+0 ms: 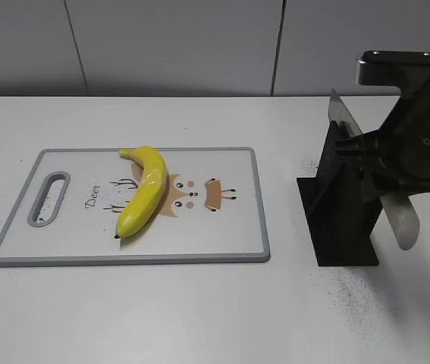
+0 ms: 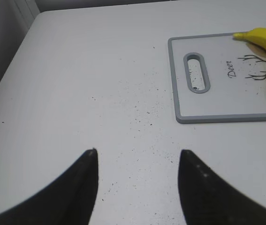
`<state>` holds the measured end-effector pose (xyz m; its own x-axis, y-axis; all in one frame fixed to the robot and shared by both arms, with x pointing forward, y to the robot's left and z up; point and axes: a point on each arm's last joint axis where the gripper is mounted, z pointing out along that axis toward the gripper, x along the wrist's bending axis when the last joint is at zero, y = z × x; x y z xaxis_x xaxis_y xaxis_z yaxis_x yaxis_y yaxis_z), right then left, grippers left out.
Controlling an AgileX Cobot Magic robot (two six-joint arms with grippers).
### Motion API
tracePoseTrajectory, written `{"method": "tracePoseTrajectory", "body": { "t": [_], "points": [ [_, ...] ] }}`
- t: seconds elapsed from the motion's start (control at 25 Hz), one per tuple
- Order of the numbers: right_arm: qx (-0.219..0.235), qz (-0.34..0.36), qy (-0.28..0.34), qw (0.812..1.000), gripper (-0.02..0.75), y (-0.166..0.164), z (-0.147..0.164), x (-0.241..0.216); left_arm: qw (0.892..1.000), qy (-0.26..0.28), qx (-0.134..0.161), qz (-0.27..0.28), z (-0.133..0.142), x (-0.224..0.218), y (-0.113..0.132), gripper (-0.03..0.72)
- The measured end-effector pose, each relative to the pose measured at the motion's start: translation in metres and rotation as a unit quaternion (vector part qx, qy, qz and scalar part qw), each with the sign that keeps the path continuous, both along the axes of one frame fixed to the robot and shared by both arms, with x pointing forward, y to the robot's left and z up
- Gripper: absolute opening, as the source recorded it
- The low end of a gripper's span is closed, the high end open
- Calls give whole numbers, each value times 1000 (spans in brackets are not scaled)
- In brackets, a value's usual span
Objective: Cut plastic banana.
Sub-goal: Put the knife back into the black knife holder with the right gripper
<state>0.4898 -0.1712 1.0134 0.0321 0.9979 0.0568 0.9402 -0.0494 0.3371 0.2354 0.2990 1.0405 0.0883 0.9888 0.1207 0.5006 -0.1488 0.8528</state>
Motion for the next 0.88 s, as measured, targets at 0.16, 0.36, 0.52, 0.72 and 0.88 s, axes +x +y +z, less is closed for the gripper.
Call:
{"method": "tracePoseTrajectory", "body": {
  "t": [0.16,0.36,0.52,0.72,0.88],
  "points": [
    [0,-1,0,1000,156,0,0,0,1000,0,0,0,0,0,0,509],
    [1,0,-3,1000,228,0,0,0,1000,0,0,0,0,0,0,507],
    [4,2,-7,1000,403,1,1,1,1000,0,0,0,0,0,0,507],
    [6,2,-11,1000,561,1,1,2,1000,0,0,0,0,0,0,507],
    [0,11,-18,1000,589,1,3,3,1000,0,0,0,0,0,0,507]
  ]
}}
